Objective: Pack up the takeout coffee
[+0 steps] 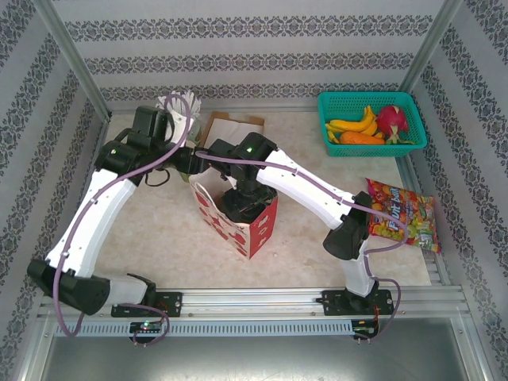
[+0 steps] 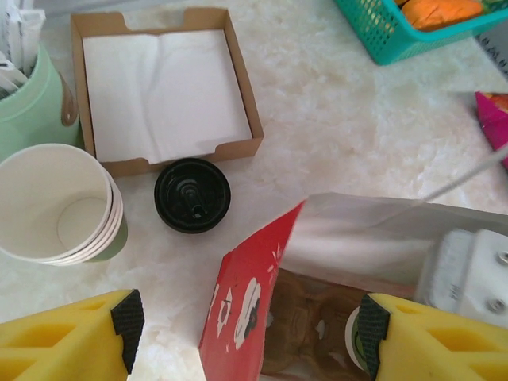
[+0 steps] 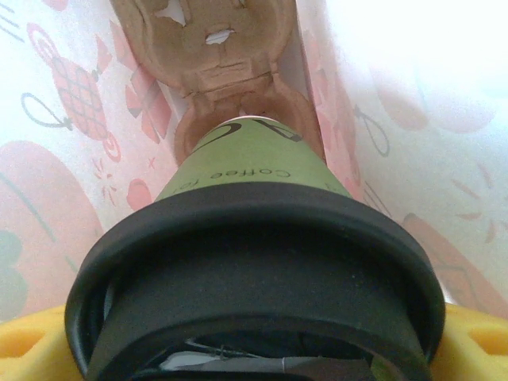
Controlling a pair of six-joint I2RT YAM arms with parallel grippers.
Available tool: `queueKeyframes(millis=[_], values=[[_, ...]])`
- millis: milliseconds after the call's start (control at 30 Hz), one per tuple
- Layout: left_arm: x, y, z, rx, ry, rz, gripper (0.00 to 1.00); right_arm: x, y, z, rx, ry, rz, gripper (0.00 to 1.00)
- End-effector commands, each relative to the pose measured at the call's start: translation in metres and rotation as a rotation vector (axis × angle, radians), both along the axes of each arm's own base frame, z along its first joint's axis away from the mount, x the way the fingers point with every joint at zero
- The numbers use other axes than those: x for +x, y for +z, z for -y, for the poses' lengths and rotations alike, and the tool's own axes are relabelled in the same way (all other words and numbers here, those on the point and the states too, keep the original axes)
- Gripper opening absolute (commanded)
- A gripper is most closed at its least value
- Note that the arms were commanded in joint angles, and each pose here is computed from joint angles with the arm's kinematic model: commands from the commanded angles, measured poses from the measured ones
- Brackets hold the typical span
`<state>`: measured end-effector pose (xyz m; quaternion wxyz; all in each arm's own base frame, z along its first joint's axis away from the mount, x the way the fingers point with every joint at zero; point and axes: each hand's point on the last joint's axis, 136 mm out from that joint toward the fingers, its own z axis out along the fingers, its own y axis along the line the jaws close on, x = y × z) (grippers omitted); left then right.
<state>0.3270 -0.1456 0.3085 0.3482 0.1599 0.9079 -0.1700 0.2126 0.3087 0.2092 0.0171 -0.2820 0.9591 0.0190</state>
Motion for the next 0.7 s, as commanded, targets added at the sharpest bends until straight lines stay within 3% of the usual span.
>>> queueKeyframes(millis=[0, 333, 567, 667], values=[[-0.003, -0.01, -0.002, 0.035, -0.028, -0.069, 0.73, -0.014, 0.004, 0.028, -0.087, 0.006, -0.055, 0.71], [0.004, -0.033, 0.009, 0.051, -0.098, -0.163, 0.67, -0.014, 0.004, 0.028, -0.086, 0.013, -0.053, 0.71], [0.005, -0.036, 0.015, 0.04, -0.124, -0.173, 0.54, -0.014, 0.004, 0.028, -0.088, 0.016, -0.056, 0.71], [0.003, -0.033, 0.015, 0.038, -0.137, -0.163, 0.42, -0.015, 0.004, 0.029, -0.095, 0.017, -0.059, 0.71]])
